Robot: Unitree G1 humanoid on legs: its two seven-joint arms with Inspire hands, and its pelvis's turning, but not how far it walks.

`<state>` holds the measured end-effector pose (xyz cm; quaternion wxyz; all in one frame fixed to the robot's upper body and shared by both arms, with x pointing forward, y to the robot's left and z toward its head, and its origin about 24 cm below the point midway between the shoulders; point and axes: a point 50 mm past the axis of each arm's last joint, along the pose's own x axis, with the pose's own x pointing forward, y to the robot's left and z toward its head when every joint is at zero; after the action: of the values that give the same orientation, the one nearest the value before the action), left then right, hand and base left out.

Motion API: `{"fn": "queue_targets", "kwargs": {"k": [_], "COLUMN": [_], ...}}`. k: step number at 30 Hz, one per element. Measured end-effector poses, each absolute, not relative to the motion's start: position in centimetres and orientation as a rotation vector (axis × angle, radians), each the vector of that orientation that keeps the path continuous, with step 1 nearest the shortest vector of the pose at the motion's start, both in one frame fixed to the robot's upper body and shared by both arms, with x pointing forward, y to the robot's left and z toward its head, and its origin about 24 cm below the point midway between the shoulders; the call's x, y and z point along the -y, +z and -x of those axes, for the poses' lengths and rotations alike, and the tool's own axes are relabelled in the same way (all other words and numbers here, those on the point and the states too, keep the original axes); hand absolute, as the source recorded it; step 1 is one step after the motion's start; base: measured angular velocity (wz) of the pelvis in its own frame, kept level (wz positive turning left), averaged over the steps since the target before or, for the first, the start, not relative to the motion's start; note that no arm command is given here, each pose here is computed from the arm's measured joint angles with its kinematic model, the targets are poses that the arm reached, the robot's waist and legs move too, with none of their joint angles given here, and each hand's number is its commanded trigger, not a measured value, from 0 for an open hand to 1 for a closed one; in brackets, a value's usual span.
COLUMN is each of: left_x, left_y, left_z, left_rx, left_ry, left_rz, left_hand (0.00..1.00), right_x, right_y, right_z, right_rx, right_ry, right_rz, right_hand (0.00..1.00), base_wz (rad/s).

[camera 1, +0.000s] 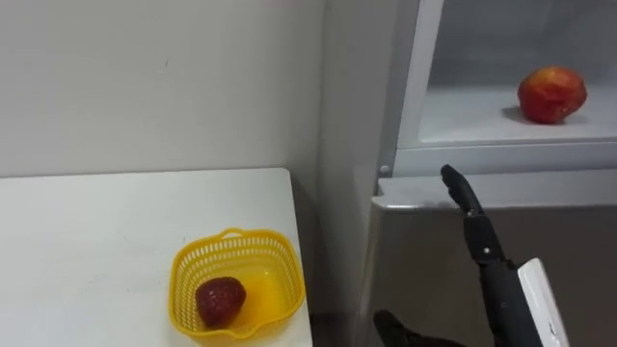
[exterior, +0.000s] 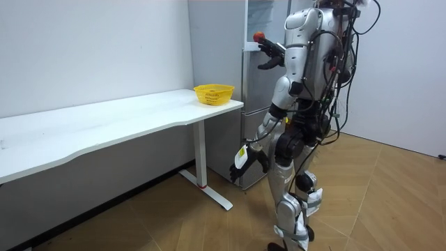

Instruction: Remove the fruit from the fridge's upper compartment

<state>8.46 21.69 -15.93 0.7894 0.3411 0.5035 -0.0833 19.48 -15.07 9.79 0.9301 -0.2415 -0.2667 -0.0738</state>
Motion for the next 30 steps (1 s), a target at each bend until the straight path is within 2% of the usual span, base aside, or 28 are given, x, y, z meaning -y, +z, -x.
{"fn": "queue_targets", "kwargs": {"k": [16, 25, 30], "left_x": [-22.6, -23.4, -23.6], "left_y": [-16.2, -16.0, -15.9], "left_z": [-6.3, -5.9, -6.4], "left_rx": [-1.141, -1.177, -1.169], "left_ry": [-0.145, -0.105, -0.126], "left_rz": [-0.742, -0.722, -0.736], "left_hand": [0.0, 0.0, 0.0], "right_x": [17.0, 20.8, 22.6], "right_y": [12.4, 15.8, 15.9], "right_z": [-20.5, -22.0, -23.9], "right_rx": [0.702, 0.819, 0.776], "right_ry": [-0.413, -0.625, -0.709], "right_rz": [0.436, 0.428, 0.451], "right_hand": [0.0, 0.0, 0.0], "base_wz": [0.0, 0.02, 0.08]}}
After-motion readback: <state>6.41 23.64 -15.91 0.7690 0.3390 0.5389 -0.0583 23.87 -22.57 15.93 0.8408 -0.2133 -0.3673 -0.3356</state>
